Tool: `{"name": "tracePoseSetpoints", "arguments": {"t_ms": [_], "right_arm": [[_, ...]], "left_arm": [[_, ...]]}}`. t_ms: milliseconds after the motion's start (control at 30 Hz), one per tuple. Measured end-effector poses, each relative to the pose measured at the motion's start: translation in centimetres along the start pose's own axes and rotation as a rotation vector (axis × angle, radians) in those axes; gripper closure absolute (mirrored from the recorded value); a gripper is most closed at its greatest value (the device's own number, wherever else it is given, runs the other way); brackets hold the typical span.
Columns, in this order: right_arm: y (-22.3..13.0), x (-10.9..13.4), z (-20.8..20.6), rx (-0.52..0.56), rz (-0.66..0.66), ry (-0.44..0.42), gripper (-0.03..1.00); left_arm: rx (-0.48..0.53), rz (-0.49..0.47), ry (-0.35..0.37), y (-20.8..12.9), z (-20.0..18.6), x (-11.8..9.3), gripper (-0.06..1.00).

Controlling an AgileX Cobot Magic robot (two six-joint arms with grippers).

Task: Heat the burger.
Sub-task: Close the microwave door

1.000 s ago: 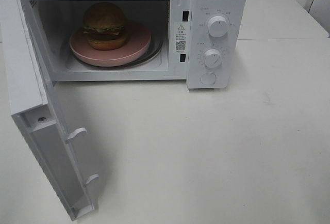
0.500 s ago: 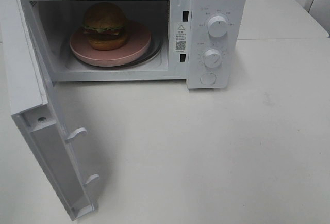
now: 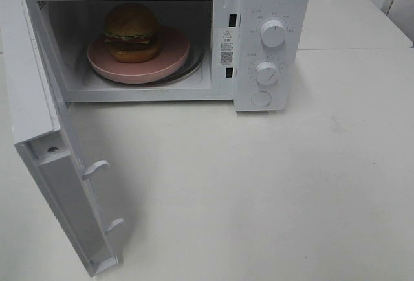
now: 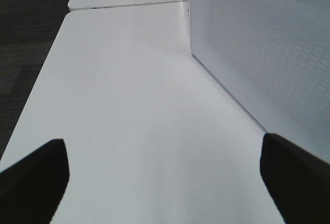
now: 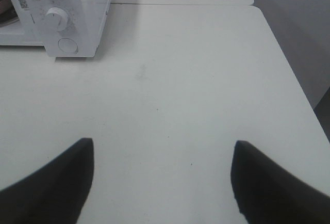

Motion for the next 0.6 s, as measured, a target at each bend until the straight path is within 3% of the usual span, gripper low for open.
{"name": "tracePoseSetpoints", "arguments": {"t_ms": [600], "right_arm": [[-0.11,0.31,-0.02,0.006,-0.026,0.018,0.24]], "left_arm": [[0.0,0.0,0.0,0.0,0.0,0.0,0.02]]}}
Point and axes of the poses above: a point on each arm's last joint axis where the gripper is mounted, z pointing out along that axis toward the gripper, x along the wrist's bending axis when the last joint is at zero, y = z × x, the point moved 8 cm from there along z, pointing out along that axis toward the gripper, and after that the axes turned 13 degrees about z, right-handed, at the moved point
